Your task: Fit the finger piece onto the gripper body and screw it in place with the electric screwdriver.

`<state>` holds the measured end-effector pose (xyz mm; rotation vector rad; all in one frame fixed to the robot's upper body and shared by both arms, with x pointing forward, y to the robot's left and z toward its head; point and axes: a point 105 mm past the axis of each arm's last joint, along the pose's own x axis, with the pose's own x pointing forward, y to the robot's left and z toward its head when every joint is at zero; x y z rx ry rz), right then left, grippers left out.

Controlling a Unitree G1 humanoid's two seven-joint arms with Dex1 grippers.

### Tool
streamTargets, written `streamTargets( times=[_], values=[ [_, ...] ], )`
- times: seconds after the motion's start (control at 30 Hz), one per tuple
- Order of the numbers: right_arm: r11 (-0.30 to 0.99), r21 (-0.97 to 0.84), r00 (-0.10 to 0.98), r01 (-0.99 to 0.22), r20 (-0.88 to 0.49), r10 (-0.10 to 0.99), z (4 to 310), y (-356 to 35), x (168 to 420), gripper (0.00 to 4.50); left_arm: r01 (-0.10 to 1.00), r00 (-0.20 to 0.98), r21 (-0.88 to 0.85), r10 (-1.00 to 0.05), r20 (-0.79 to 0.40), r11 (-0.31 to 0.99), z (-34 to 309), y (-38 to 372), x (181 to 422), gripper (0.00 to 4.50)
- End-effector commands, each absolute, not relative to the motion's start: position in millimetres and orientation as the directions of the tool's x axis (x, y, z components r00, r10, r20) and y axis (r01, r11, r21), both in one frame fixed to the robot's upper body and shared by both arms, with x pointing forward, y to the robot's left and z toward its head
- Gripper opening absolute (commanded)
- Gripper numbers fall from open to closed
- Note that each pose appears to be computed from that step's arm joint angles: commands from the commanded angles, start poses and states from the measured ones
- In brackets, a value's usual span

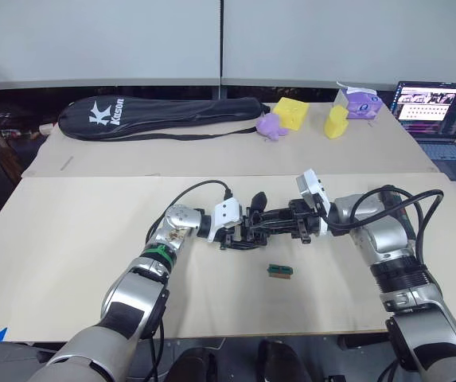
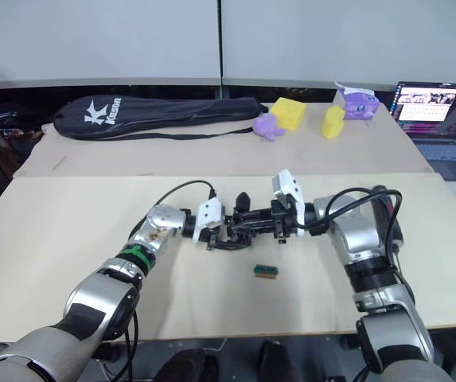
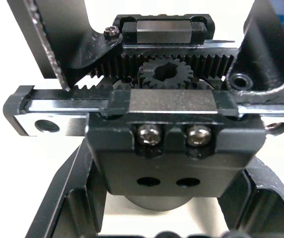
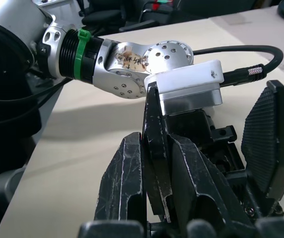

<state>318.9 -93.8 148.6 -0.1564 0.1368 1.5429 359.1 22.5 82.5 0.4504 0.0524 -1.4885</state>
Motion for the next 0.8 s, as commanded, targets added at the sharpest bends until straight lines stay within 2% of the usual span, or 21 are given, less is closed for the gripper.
streamTargets(
  times=[0.03, 0.23, 0.37, 0.47, 0.63, 0.7, 0.8],
  values=[
    [0.071, 0.177, 0.013, -0.982, -0.313, 0.95, 94.8, -103.3, 307.0, 0.31, 0.96, 0.06, 0.278, -0.948, -0.313, -0.031, 88.1, 21.4, 355.9, 2.37],
    [0.198, 0.161, 0.154, -0.967, -0.253, 0.955, 96.0, -106.5, 312.3, 0.31, 0.961, 0.058, 0.274, -0.948, -0.314, -0.032, 86.6, 22.0, 355.0, 2.37],
    [0.206, 0.161, 0.156, -0.965, -0.28, 0.947, 86.5, -114.2, 306.3, 0.31, 0.961, 0.055, 0.274, -0.948, -0.314, -0.035, 87.2, 21.1, 354.9, 2.37],
    [0.2, 0.155, 0.145, -0.968, -0.305, 0.941, 88.4, -113.6, 311.2, 0.31, 0.961, 0.053, 0.274, -0.946, -0.319, -0.038, 87.5, 21.6, 355.3, 2.37],
    [0.153, 0.188, 0.077, -0.97, -0.362, 0.929, 86.4, -113.4, 314.6, 0.31, 0.961, 0.057, 0.276, -0.947, -0.318, -0.035, 88.2, 20.5, 356.1, 2.37],
    [0.126, 0.189, 0.05, -0.974, -0.364, 0.93, 86.4, -113.3, 313.7, 0.31, 0.961, 0.059, 0.276, -0.947, -0.315, -0.032, 88.8, 19.6, 356.5, 2.37],
    [0.159, 0.172, 0.103, -0.972, -0.293, 0.95, 98.9, -109.8, 321.4, 0.31, 0.961, 0.059, 0.276, -0.949, -0.31, -0.03, 89.6, 17.9, 356.5, 2.37]
  ],
)
